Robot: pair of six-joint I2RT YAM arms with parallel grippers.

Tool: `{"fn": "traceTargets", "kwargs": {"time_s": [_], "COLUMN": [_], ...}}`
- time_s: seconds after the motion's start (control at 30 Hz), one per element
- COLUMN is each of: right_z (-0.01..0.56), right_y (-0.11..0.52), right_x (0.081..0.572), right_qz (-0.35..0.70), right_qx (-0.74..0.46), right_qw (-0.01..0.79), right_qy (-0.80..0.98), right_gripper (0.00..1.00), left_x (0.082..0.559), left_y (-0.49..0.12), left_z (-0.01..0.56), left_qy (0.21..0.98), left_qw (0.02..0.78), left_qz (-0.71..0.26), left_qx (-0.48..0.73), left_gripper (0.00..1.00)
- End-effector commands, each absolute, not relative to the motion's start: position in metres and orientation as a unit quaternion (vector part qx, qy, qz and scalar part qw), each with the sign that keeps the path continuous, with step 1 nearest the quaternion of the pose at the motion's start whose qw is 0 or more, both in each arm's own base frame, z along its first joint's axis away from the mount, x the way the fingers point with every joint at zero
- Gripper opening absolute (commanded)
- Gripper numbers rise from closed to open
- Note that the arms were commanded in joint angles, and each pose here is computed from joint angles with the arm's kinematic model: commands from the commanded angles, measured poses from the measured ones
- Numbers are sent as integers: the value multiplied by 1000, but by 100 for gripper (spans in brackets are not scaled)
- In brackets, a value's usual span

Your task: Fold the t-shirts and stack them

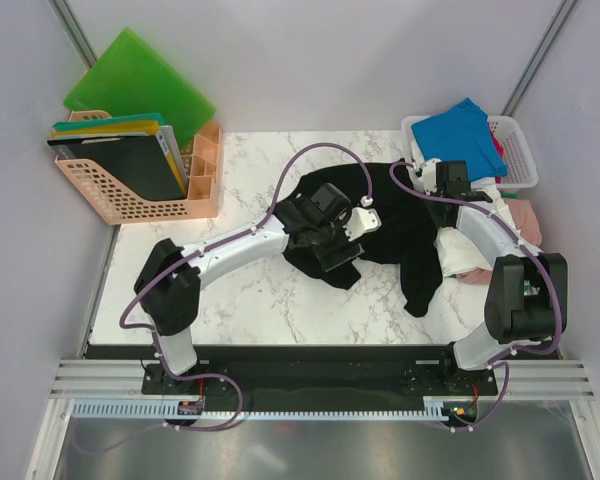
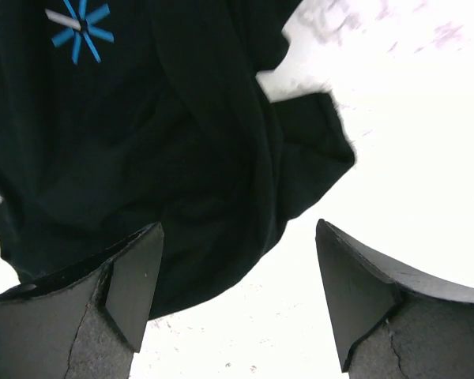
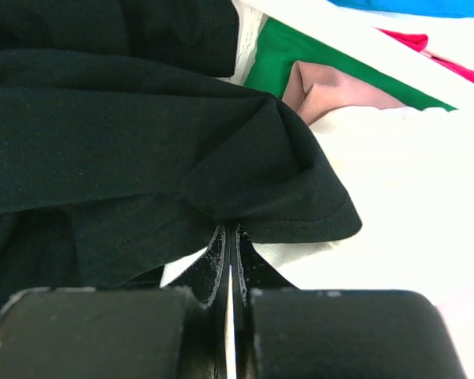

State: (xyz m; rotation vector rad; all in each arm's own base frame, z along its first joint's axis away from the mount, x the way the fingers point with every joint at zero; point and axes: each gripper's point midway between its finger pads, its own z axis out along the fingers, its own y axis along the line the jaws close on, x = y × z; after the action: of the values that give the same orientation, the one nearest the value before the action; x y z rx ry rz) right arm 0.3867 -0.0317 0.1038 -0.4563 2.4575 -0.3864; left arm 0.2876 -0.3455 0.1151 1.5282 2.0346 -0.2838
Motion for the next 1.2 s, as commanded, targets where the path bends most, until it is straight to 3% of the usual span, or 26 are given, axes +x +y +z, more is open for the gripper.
{"fn": "traceTargets", "kwargs": {"time_s": [0.0,0.23,0.47,0.7,1.17], "right_z": [106,104,98,98,98], "right_y": [-24,-21,-24,-22,-24], "right_x": [395,395,391,391,386], "right_qz": [-136,-142,-149,-144,-149], "right_qx": [-168,-172,-177,-175,-183], "right_qw": [313,310,302,303,305], "right_qy": [925,924,925,925,923], "right_gripper": [0,0,0,0,0], "left_x": [278,239,204,213,239], "left_y": [-361,-394,-415,-420,-427], "left_z": [133,118,105,74,47], "left_qy": [753,732,717,722,732], "left_qw": [305,260,205,184,181], "left_qz": [-150,-198,-239,-213,-176], "left_qx": [564,598,622,632,632], "left_gripper": [85,81,70,65,70]}}
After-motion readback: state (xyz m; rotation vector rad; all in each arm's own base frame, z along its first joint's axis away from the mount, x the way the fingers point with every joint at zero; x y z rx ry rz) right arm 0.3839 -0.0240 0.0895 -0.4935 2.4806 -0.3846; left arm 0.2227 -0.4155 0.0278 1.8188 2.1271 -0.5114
